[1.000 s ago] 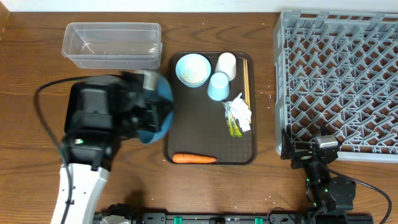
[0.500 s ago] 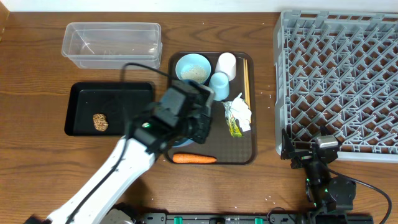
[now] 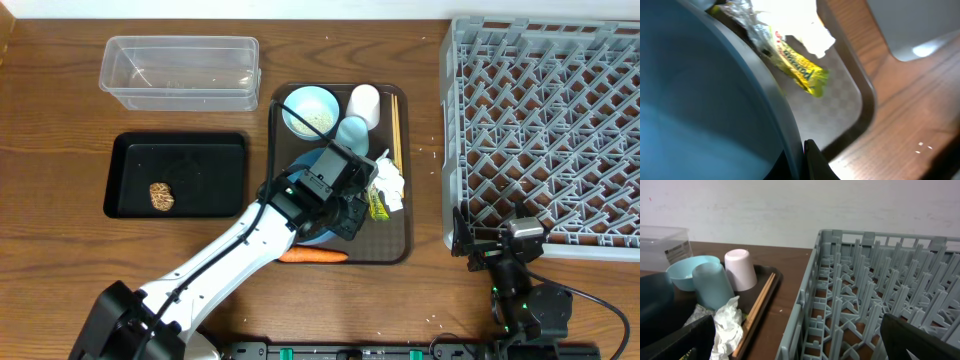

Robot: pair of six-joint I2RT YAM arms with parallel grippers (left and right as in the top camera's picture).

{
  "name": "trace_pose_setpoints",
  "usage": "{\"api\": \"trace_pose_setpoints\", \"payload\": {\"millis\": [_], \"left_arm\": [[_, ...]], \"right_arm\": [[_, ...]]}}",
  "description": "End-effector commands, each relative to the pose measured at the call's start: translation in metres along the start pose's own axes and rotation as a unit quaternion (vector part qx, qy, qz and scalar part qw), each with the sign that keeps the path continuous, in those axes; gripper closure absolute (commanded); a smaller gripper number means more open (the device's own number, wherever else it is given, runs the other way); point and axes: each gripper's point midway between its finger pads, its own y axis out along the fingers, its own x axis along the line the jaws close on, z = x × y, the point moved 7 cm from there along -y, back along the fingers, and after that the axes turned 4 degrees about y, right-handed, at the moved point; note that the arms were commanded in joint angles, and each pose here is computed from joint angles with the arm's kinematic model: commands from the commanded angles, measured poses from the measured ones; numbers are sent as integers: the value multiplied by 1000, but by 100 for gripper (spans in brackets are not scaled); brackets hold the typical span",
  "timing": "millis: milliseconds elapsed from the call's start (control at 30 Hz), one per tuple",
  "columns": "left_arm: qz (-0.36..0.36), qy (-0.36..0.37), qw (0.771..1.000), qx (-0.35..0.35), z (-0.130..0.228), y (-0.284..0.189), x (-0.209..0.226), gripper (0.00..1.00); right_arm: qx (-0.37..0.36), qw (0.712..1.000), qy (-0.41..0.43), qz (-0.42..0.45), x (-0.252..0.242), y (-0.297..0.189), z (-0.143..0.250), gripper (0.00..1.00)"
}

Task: Sort waste into correct bins and load items into the dishwasher rack
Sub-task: 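Lower the blue plate onto the brown tray and release it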

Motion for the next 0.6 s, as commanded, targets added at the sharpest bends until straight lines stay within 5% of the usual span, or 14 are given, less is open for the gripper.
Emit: {"api": "trace_pose_setpoints", "payload": {"millis": [0,567], "left_arm": [[-44,10,999,-7,-2,0,9,94],[-80,11,997,-21,-6,0,16,94]], "right_arm": [[0,1000,-5,5,-2,0,1,1],[1,1000,-5,5,-2,0,1,1]]}}
